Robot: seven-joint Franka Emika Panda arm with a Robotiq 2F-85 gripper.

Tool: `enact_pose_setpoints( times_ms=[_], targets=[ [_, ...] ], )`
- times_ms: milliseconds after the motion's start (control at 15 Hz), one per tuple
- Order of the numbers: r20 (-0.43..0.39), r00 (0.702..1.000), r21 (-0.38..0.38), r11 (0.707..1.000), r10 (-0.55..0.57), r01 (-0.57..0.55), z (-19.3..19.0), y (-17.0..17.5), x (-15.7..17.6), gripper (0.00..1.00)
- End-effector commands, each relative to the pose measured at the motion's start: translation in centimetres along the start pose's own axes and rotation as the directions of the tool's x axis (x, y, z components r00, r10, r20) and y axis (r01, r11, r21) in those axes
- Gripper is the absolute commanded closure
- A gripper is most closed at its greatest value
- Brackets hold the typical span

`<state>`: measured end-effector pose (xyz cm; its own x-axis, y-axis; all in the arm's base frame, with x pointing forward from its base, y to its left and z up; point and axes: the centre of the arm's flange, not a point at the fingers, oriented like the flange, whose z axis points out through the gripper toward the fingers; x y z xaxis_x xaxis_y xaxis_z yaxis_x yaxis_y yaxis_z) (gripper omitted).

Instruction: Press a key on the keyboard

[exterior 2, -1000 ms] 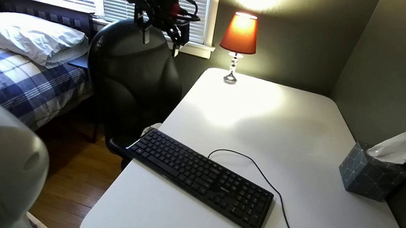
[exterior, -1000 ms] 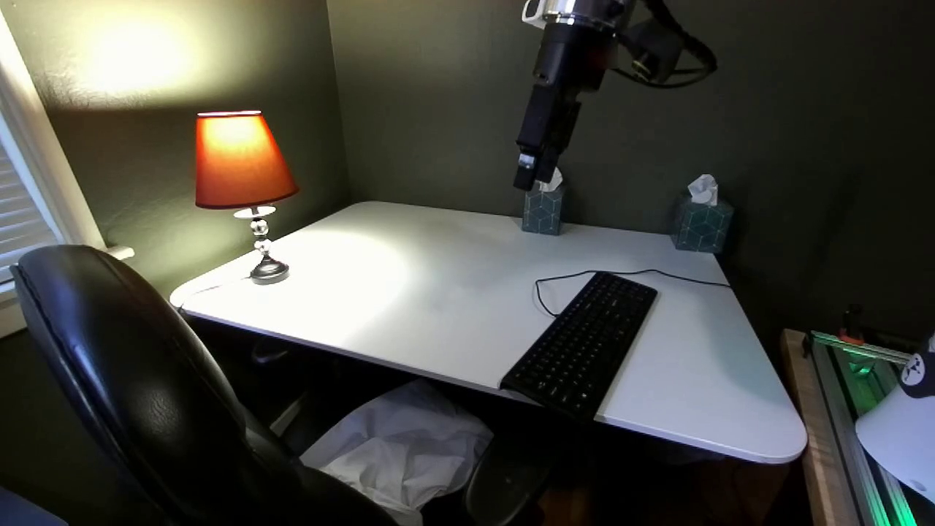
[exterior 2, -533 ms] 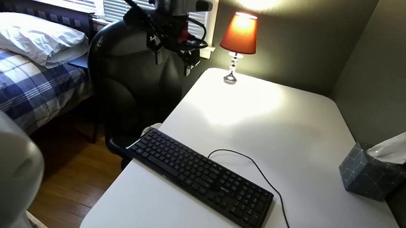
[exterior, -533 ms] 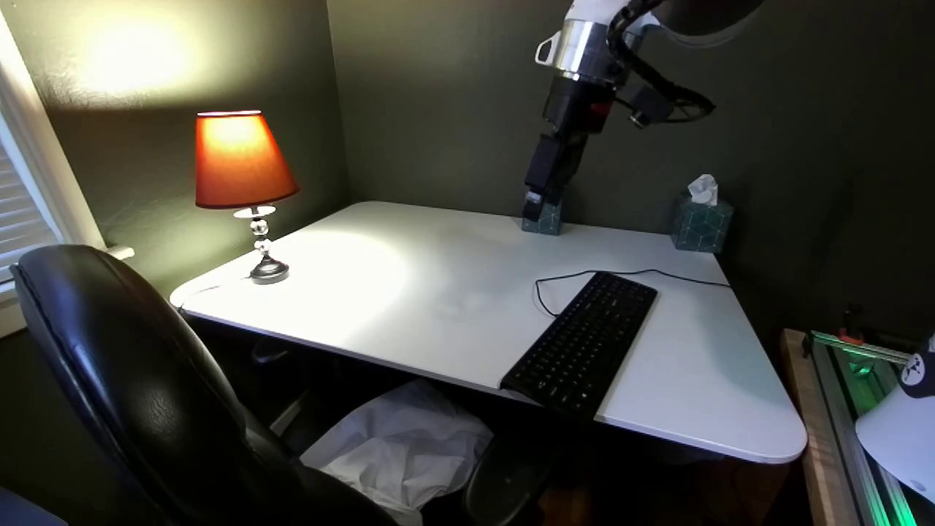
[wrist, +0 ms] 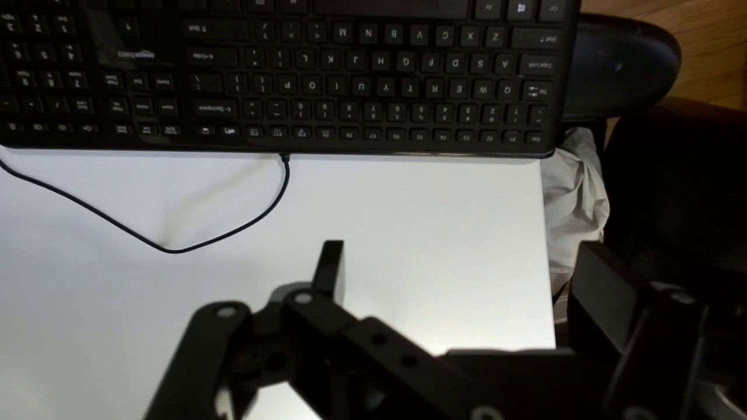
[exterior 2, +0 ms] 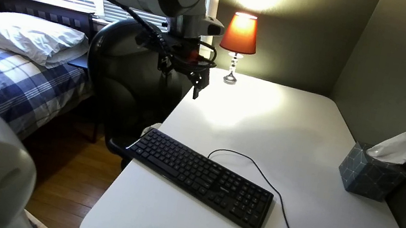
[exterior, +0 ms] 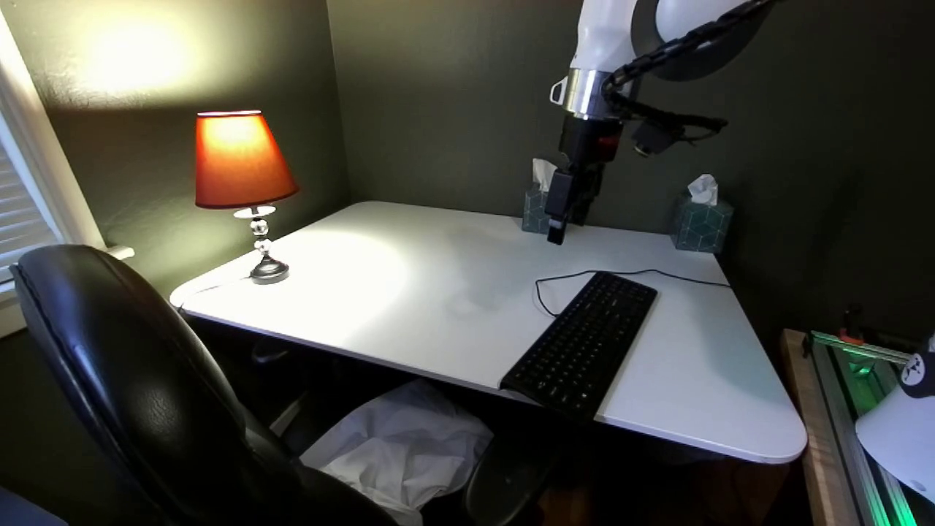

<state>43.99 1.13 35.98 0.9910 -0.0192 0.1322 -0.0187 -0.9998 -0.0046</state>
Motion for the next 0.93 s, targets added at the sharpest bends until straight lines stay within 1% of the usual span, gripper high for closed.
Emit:
enact_pose_setpoints(
  times_ms=[0,200,400,467,733,867],
  targets=[
    [0.0,1.0,0.0,1.0,0.001,-0.001,0.0,0.0,0.0,0.0],
    [0.059,0.995,0.042,0.996,0.076,-0.079,1.0,0.6,1.4,0.0],
    [0.105,0.99,0.047,0.993,0.099,-0.105,2.5,0.9,1.8,0.0],
    [0.099,0.991,0.055,0.994,0.085,-0.091,3.1,0.9,2.0,0.0],
    [0.091,0.989,0.062,0.991,0.117,-0.122,5.1,0.9,2.6,0.0],
    [0.075,0.991,0.063,0.991,0.113,-0.118,6.2,0.7,2.8,0.0]
  ],
)
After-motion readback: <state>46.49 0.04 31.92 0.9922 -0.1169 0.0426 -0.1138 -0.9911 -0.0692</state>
